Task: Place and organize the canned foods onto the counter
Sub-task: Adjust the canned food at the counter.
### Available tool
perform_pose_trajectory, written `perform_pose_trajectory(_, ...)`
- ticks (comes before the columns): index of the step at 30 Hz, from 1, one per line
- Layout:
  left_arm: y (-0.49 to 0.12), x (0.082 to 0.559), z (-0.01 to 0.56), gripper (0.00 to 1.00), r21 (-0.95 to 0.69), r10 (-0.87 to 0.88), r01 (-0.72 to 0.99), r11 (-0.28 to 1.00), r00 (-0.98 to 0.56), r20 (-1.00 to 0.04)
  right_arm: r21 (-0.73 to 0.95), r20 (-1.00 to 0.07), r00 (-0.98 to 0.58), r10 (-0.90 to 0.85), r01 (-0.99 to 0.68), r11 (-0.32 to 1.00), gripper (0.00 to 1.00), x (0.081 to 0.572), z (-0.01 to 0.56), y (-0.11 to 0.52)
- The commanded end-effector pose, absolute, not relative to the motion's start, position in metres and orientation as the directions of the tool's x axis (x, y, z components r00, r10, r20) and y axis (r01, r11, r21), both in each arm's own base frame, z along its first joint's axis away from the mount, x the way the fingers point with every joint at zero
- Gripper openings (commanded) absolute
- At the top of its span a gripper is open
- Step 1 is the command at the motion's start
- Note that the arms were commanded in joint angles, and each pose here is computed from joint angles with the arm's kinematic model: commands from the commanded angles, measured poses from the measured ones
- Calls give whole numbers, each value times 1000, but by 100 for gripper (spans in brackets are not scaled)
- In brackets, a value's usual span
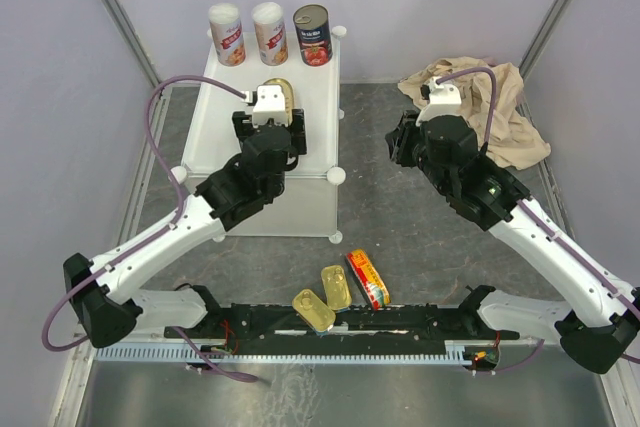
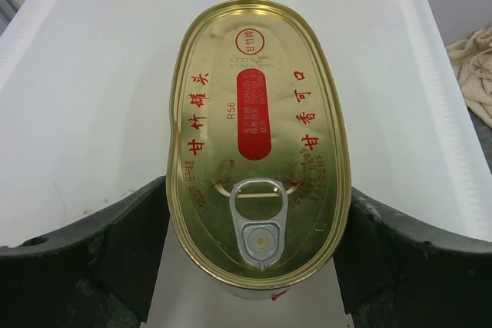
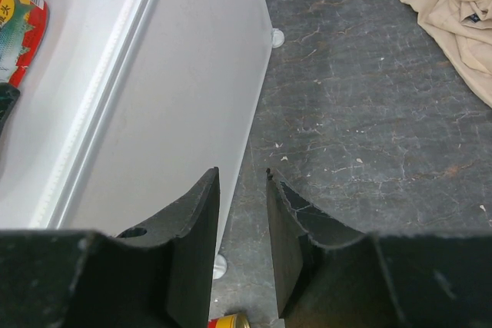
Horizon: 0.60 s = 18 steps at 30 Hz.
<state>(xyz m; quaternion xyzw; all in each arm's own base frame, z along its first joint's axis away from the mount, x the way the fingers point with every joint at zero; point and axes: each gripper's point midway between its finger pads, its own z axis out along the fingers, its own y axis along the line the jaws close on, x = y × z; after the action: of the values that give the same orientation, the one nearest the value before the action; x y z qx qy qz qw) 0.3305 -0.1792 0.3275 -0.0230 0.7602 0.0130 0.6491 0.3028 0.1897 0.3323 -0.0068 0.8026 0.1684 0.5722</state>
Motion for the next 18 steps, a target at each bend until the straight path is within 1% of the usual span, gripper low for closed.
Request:
perform_pose_trajectory(1, -166, 331, 355, 83, -75, -79, -69, 995, -68, -995, 306, -925, -300, 234, -220, 926, 39, 302, 350, 190)
perform_pose_trajectory(9, -149, 335, 361, 77, -99, -104, -92, 991, -44, -994, 313, -921, -308, 237, -227, 922, 39, 303, 348, 193)
perform_pose_trajectory(18, -134, 346, 358, 74, -113, -119, -103, 988, -51, -992, 318, -920, -310, 239, -235, 919, 39, 302, 348, 195)
